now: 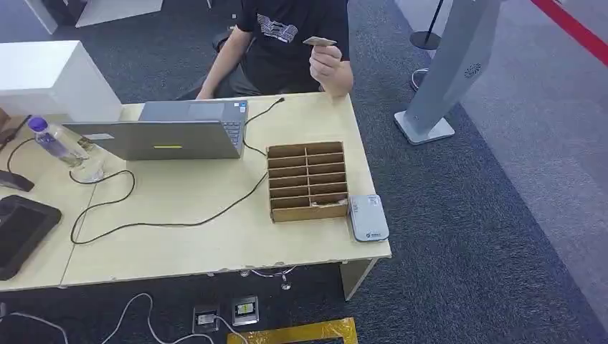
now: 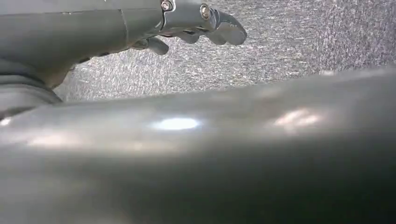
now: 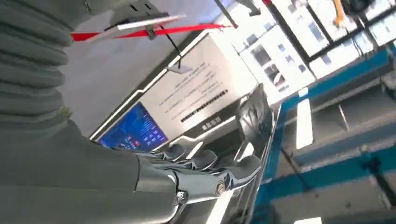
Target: Pass the card to the sensor for recognition and then transmit it.
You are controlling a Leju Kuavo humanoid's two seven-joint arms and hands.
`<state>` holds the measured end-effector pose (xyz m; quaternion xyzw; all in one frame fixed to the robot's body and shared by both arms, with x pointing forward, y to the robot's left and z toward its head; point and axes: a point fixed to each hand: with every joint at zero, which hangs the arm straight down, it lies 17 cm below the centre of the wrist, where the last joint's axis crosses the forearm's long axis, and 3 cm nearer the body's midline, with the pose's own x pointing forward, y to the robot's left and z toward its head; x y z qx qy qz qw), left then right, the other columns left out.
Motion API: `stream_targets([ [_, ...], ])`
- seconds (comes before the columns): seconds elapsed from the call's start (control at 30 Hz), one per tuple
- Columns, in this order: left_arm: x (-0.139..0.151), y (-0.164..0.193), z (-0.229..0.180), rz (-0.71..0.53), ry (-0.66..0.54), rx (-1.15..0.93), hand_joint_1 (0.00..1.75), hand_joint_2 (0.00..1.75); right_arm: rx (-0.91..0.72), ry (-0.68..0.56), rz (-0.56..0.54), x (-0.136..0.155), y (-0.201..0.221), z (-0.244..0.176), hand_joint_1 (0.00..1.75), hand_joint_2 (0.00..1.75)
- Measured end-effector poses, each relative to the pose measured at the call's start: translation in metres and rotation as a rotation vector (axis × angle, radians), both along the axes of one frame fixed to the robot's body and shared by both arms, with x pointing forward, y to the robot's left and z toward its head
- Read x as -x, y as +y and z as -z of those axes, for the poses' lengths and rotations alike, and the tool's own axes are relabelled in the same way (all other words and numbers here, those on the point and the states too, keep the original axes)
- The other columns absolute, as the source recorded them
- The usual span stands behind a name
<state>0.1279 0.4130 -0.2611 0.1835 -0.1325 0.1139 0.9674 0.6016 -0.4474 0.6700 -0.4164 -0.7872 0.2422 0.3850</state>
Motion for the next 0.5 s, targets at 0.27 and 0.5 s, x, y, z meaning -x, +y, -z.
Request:
stream_targets([
  [0.27,-0.001,-0.001,0.000,0.010,-0.003,0.010,0.00,0.00,0.162,0.209,-0.003,-0.043,0.048,0.105,0.00,1.75],
  [0.5,0.001,-0.003,0.001,0.028,-0.002,0.025,0.00,0.00,0.253,0.327,0.011,-0.055,0.055,0.161,0.00,1.75],
])
